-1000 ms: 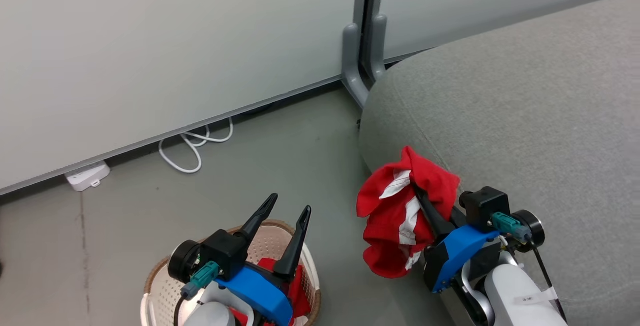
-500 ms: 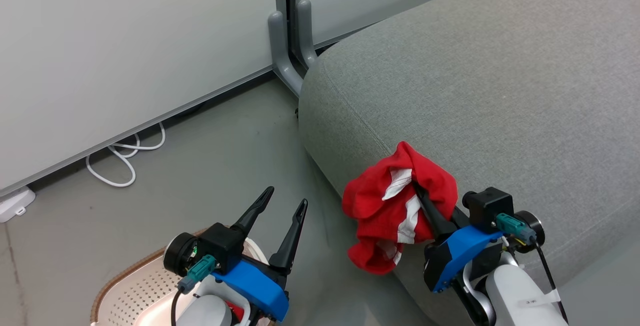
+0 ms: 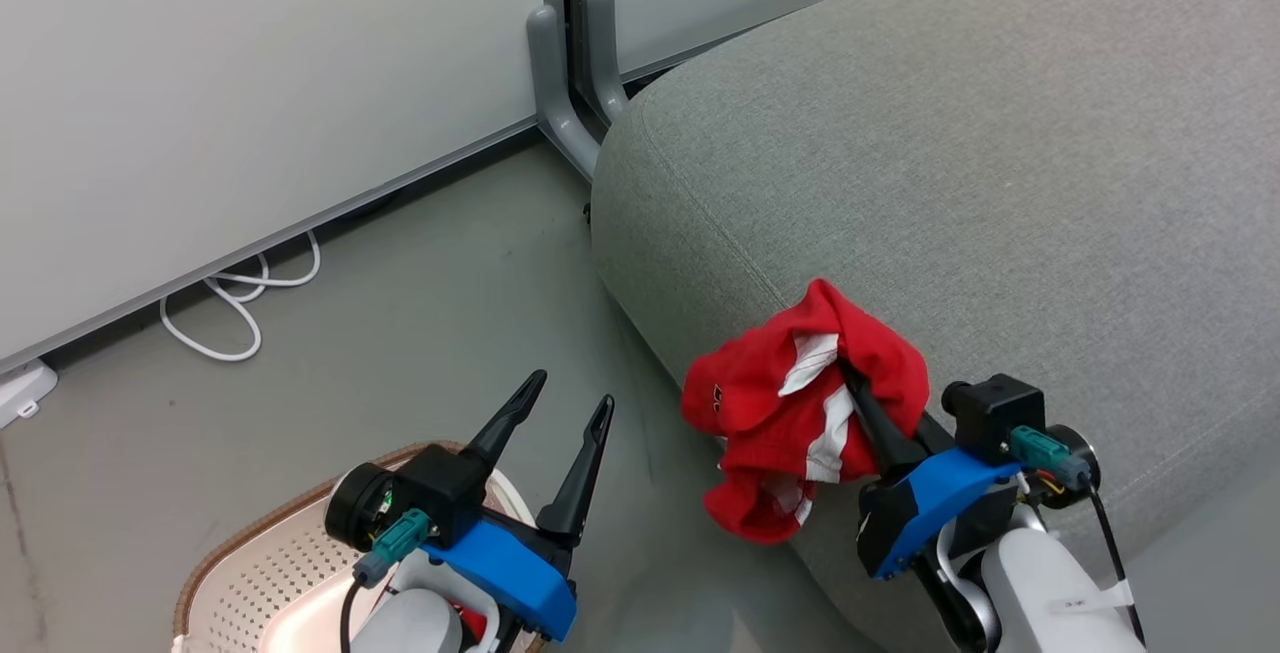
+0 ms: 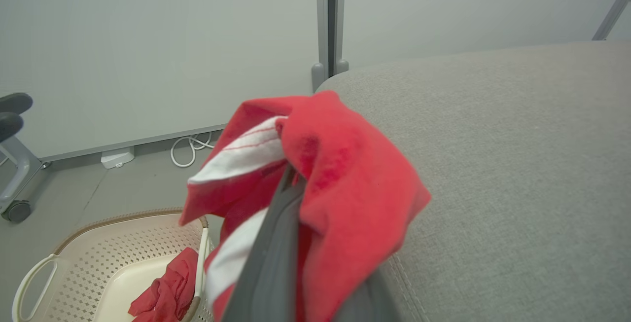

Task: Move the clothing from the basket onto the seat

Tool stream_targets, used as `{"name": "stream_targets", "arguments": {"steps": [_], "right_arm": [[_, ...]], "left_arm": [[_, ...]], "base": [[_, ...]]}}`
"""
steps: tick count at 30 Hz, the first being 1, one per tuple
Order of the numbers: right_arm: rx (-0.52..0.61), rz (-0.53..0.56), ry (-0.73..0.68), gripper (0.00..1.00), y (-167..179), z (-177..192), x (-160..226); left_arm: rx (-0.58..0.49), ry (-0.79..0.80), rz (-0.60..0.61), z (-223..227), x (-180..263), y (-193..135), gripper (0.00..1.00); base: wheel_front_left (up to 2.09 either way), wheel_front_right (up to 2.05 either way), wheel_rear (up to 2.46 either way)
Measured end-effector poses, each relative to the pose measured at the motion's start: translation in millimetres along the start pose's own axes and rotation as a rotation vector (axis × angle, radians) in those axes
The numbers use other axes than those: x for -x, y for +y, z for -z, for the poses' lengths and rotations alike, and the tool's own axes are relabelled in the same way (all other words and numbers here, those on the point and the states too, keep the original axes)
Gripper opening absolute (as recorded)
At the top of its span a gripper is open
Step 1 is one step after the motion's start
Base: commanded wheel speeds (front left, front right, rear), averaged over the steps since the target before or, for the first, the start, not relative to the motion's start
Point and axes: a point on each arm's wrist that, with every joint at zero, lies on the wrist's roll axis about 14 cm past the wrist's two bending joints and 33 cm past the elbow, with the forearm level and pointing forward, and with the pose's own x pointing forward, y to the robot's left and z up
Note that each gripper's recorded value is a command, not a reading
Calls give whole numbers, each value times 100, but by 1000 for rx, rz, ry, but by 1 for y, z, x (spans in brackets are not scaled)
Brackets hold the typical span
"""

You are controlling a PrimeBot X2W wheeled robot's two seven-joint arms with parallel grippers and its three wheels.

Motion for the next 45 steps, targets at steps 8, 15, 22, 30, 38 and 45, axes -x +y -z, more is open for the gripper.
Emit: {"name": "stream_targets", "arguments": {"steps": [8,15,22,30,38,45], "right_arm": [[53,80,-49,0,-32,-37,-31],[109,200,-100,0,-85,-99,-64],[181,334,-207,0,-144,-167,-88],[219,481,-216,0,-200,-176,-113],[167,515,-30,0,-211,-79,-153],[122,509,122,0,-199,9,-168]], "left_arm": [[10,-1,-20,4,-1,13,100],[21,-11,-43,6,-3,32,100],[12,-30,-93,9,-7,71,100],[23,-13,-136,33,-9,116,100],[34,11,-192,58,0,153,100],[51,53,-244,83,15,175,100]], "base": [[0,0,0],[0,0,0],[0,0,0],[0,0,0],[0,0,0],[0,0,0]]}}
